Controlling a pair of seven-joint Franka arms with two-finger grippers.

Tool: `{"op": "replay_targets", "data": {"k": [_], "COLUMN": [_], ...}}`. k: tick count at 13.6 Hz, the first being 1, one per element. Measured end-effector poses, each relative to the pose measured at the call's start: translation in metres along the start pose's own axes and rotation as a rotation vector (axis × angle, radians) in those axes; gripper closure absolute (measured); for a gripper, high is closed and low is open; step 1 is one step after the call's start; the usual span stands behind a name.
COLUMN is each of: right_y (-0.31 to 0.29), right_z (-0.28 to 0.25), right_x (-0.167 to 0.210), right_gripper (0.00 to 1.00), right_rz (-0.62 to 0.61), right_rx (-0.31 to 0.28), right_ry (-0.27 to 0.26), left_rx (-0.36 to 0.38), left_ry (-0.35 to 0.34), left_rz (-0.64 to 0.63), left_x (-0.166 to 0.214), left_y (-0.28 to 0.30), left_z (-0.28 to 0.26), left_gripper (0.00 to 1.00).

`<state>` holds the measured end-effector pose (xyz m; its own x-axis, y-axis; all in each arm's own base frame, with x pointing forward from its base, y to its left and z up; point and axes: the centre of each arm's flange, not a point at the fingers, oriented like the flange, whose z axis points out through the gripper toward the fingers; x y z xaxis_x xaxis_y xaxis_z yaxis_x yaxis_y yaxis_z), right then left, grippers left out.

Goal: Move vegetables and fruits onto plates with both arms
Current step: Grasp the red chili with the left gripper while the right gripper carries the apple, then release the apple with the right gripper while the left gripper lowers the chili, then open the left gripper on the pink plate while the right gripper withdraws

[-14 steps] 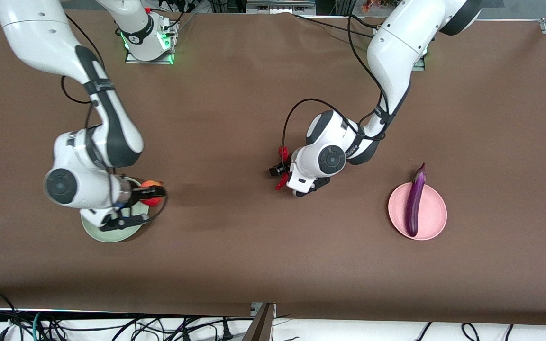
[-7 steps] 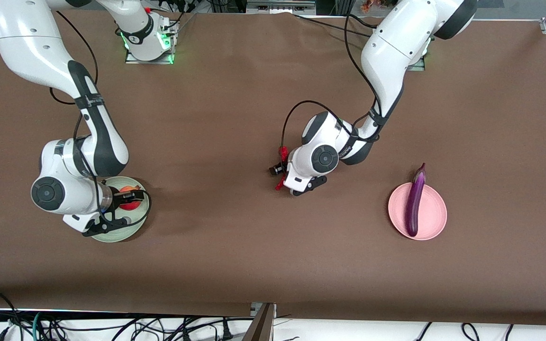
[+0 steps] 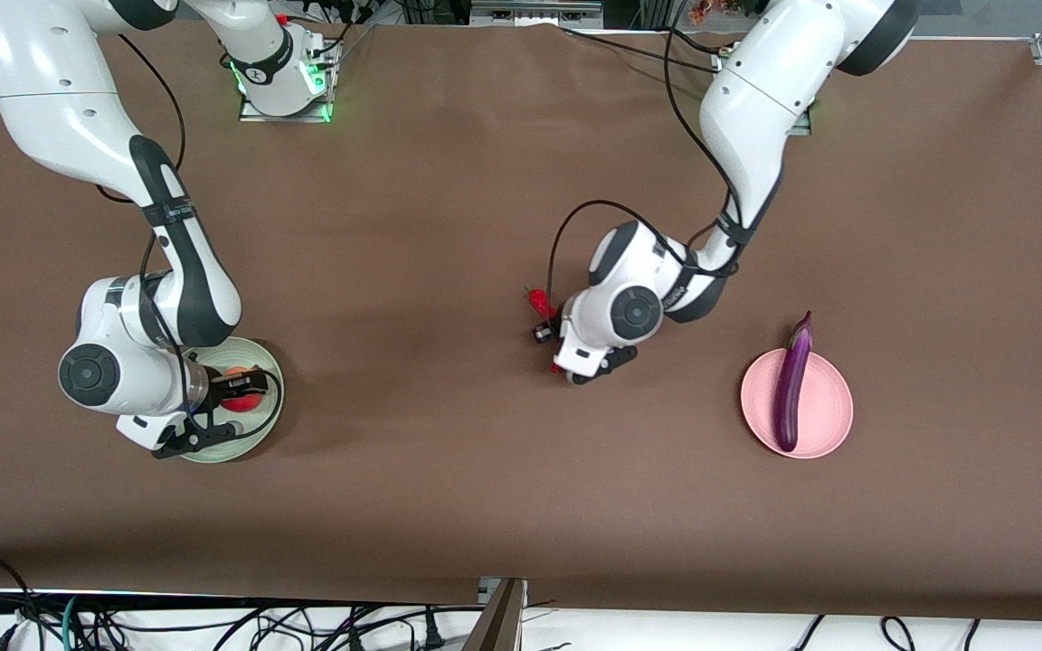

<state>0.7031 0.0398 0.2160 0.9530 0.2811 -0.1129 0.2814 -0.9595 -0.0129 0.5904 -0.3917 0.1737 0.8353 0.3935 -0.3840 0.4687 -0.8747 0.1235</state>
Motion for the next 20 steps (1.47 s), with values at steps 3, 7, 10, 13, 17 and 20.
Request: {"op": "replay_targets", "data": {"k": [3, 7, 10, 13, 17, 20], "right_y": [0.002, -0.004, -0.014, -0.024, -0.034, -0.045], "right_z": [-0.007, -0.075, -0.148, -0.211, -0.280, -0.322], "right_x": [0.002, -0.005, -0.030, -0.060, -0.108, -0.147], "right_gripper": [0.00, 0.00, 0.00, 0.00, 0.00, 0.00], "right_rz": [0.003, -0.004, 0.011, 0.071, 0.150, 0.213], "right_rx": [-0.003, -0.010, 0.013, 0.024, 0.011, -0.005], "right_ry": [0.013, 0.014, -0.027, -0.050, -0.098, -0.104], "left_rx": [0.003, -0.058, 0.002, 0.030, 0.036, 0.041], "left_ry": [-0.071, -0.094, -0.054, -0.034, -0.025, -0.028], "left_rz": [0.083, 0.267, 0.413, 0.524, 0.579, 0.598], "left_x": [0.068, 0.147, 0.175, 0.193, 0.208, 0.212], "left_y": [-0.048, -0.137, -0.175, -0.204, -0.228, -0.234], "left_z": [-0.079, -0.154, -0.163, -0.172, -0.177, -0.175], "left_gripper": [0.80, 0.80, 0.80, 0.80, 0.80, 0.80]}}
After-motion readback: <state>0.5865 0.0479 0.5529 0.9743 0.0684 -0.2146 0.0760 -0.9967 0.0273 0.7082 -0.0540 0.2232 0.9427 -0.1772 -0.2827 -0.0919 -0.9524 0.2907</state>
